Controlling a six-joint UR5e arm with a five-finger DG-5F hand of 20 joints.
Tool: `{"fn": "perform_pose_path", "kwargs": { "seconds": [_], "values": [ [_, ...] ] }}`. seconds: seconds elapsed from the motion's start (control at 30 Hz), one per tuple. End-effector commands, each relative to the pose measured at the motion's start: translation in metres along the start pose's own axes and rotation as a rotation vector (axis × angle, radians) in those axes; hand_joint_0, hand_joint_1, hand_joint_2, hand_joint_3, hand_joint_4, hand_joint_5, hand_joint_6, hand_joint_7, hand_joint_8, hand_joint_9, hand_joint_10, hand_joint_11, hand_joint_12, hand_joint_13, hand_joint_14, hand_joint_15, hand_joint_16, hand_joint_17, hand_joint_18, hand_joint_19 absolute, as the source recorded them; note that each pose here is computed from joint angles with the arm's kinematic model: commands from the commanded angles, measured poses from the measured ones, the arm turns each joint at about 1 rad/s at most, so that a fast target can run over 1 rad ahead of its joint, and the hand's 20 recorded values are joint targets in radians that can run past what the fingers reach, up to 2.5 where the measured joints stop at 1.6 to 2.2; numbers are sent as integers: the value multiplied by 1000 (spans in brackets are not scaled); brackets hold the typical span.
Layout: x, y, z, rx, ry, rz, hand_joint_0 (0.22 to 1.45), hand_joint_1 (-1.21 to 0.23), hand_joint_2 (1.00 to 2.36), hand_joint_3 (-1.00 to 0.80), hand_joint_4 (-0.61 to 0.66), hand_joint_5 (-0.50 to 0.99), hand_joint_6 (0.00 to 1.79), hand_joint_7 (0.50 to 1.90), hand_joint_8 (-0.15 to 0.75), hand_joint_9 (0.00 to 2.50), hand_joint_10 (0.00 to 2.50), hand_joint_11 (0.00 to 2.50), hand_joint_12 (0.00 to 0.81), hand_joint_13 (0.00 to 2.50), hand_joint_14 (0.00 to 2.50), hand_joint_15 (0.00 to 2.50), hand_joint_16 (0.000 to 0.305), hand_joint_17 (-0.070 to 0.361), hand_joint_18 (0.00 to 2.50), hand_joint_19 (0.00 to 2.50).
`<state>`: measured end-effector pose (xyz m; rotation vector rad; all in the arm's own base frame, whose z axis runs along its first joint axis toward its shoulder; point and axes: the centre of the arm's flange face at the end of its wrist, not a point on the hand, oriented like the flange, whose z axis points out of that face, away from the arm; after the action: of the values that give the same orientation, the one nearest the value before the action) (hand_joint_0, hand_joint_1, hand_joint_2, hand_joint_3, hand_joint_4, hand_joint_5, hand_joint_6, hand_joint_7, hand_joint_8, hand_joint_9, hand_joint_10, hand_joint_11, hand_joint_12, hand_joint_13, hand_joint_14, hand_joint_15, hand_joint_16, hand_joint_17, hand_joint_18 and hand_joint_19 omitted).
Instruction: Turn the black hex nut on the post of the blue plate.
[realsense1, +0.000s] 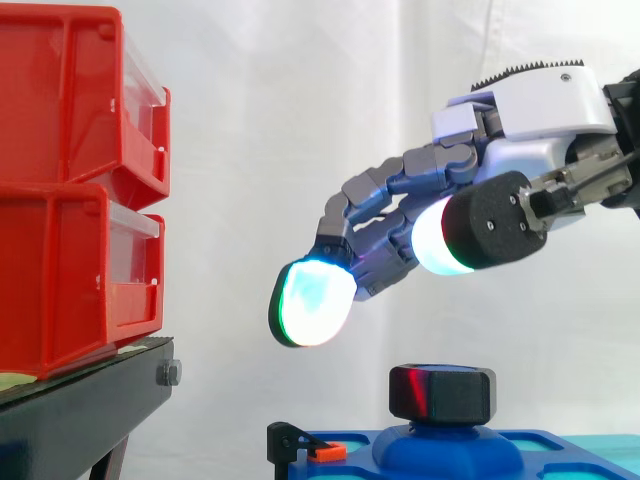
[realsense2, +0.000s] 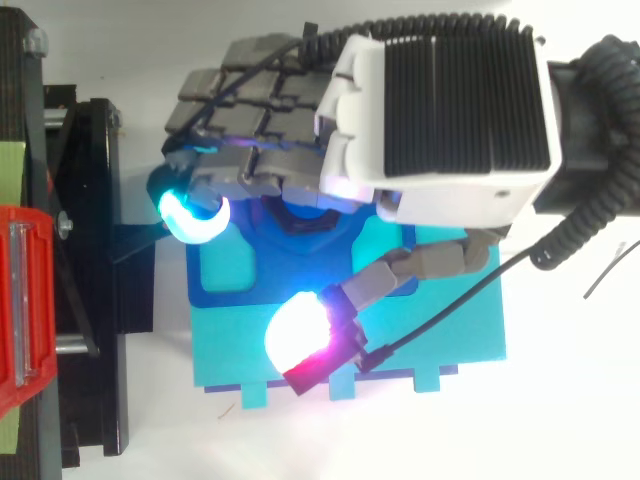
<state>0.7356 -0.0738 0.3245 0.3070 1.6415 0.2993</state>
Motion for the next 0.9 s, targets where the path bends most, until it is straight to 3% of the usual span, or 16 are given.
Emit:
{"fn": "perform_pose_path", "kwargs": {
  "seconds": [0.0,0.27,0.7,0.87],
  "values": [
    [11,5,-1,9,12,-1,454,-492,1000,-500,253,-180,502,828,285,392,0,0,400,313,1,10,54,121,202,174],
    [19,8,-4,20,39,-5,454,-492,1000,-500,253,-179,502,829,286,395,0,0,400,314,0,16,54,120,204,173],
    [26,0,-17,52,143,-14,455,-493,1000,-500,251,-178,503,836,286,397,0,0,401,317,0,12,53,120,208,173],
    [26,-2,-18,46,151,-13,455,-492,1000,-500,248,-178,503,834,287,396,0,0,400,317,0,12,53,119,209,173]
  ]
}}
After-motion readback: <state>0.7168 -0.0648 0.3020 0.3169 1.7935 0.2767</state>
